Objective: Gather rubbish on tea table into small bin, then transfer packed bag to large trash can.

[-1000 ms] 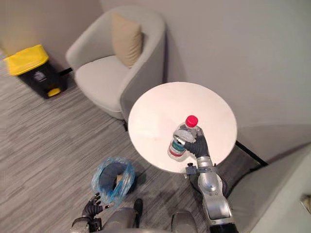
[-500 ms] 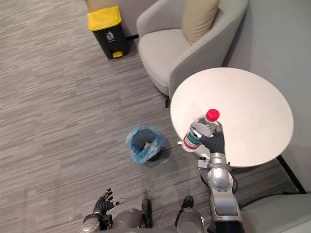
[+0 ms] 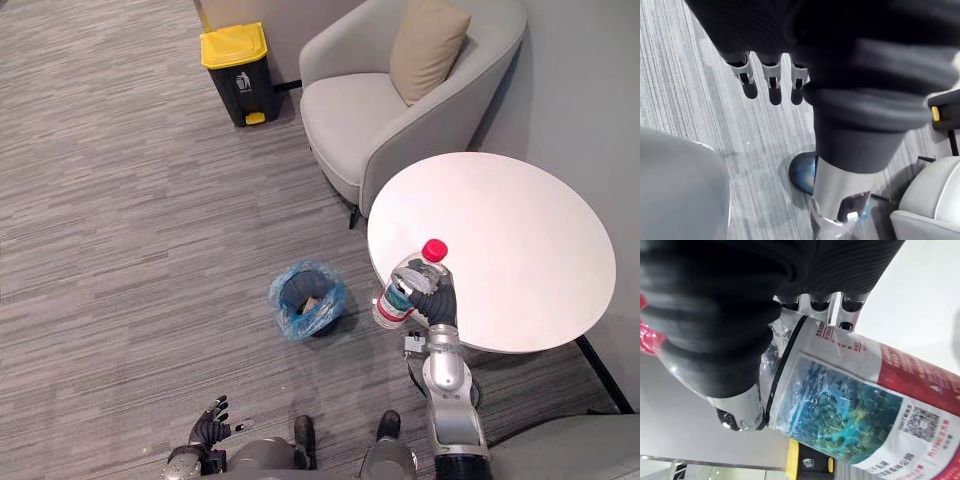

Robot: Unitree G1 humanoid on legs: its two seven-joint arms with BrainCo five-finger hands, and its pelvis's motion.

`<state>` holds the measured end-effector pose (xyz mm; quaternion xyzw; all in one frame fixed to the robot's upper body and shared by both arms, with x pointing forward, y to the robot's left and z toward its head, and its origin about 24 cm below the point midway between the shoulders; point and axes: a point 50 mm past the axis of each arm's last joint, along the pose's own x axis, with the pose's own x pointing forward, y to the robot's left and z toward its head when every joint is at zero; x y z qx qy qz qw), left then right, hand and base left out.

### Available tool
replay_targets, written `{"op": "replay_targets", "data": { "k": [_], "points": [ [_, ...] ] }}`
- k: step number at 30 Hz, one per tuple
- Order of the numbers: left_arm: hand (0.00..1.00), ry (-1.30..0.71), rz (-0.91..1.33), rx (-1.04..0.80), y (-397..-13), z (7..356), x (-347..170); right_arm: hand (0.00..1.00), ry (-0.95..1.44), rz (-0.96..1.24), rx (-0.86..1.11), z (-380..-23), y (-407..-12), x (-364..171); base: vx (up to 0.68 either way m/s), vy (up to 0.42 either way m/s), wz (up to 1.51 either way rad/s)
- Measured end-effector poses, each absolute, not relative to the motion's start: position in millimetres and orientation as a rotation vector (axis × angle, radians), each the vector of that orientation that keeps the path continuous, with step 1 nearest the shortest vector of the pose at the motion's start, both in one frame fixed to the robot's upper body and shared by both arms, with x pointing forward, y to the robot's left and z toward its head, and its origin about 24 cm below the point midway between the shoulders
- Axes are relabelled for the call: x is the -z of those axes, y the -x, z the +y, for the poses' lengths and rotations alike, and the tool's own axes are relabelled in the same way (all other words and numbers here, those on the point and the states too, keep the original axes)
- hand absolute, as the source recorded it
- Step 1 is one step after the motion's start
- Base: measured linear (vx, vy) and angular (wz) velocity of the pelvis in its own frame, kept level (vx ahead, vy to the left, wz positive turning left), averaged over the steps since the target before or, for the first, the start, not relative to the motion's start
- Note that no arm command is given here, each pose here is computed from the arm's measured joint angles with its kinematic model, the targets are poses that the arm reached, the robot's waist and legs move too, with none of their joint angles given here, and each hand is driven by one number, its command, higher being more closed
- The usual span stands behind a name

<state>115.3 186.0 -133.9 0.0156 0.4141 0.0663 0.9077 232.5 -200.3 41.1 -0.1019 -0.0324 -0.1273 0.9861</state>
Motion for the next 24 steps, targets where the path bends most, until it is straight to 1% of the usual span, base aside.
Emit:
{"op": "replay_targets", "data": {
  "k": [3,7,12,14,18,20,23,24],
  "points": [
    [0.00,-0.034,0.848,-0.162,-115.2,192.5,132.8,1.00,0.218,-0.022,0.257,-201.9,-223.8,-31.9,0.11,0.027,0.37],
    [0.00,-0.037,0.850,-0.164,-114.2,193.6,132.6,1.00,0.240,0.016,0.241,-199.7,-222.4,-24.2,0.24,0.015,0.52],
    [0.00,-0.046,0.853,-0.159,-114.9,195.9,132.4,1.00,0.244,0.029,0.224,-199.1,-219.2,-21.7,0.31,-0.127,0.69],
    [0.00,-0.011,0.872,-0.153,-112.9,183.9,136.5,1.00,0.269,0.045,0.217,-203.5,-216.8,-19.6,0.40,-0.157,0.49],
    [0.00,0.011,0.859,-0.159,-114.6,179.4,135.2,1.00,0.264,0.064,0.196,-200.7,-207.6,-17.0,0.34,-0.141,0.36],
    [0.00,0.042,0.846,-0.164,-116.2,172.6,133.8,1.00,0.261,0.016,0.173,-193.7,-201.1,-28.3,0.27,-0.075,0.05],
    [0.00,0.049,0.821,-0.151,-121.9,171.9,130.7,1.00,0.239,-0.069,0.175,-189.3,-207.1,-45.0,0.15,0.014,-0.14],
    [0.00,0.047,0.818,-0.149,-122.4,172.2,130.1,1.00,0.236,-0.067,0.176,-189.3,-207.4,-44.3,0.09,0.074,-0.31]
  ]
}}
